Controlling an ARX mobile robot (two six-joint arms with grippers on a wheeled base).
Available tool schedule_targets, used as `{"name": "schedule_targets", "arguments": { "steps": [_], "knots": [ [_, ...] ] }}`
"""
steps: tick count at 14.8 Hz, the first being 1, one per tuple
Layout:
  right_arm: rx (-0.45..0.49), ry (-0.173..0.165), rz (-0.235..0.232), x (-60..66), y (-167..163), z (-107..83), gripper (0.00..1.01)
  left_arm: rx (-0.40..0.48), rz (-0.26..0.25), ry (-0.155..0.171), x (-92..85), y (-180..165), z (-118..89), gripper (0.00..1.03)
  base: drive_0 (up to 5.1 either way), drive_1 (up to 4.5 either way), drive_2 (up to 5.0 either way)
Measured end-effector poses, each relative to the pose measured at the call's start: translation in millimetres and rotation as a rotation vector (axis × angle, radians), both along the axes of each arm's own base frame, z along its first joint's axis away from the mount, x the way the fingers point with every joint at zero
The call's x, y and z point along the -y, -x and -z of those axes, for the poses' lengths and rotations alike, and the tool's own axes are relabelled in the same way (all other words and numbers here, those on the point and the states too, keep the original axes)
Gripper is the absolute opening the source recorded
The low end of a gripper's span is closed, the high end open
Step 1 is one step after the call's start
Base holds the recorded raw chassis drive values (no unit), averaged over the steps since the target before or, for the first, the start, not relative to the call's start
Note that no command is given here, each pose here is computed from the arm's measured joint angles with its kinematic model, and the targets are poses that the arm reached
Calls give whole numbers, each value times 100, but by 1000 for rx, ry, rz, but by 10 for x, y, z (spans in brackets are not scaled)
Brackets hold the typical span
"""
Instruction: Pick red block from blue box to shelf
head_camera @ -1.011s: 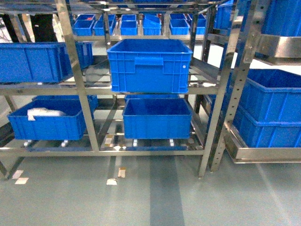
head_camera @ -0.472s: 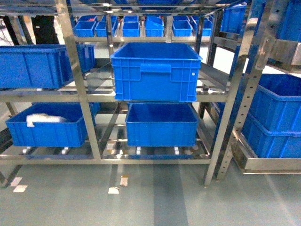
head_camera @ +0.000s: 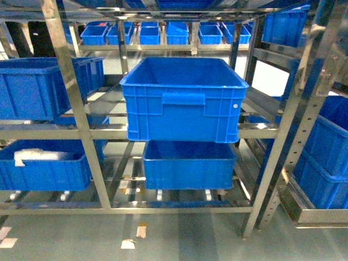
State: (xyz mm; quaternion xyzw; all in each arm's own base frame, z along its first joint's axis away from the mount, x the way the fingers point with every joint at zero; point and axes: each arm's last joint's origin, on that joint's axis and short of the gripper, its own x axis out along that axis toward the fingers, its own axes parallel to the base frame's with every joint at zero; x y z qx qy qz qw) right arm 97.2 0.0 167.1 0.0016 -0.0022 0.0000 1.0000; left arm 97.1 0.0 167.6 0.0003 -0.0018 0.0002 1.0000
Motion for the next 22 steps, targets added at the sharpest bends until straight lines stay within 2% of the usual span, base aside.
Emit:
{"name": "schedule_targets", "arguments": {
  "steps": [12, 15, 22],
  "knots": [
    [0, 0, 0, 0, 0, 0, 28, 1, 0, 0, 0, 0, -1, 98, -311, 496, -176],
    [-1, 0, 0, 0, 0, 1, 28, 1, 0, 0, 1, 0, -1, 98, 11, 433, -411],
    [-1, 0, 0, 0, 0, 1, 28, 0, 1, 0, 1, 0, 0, 98, 0, 0, 0]
  ]
}}
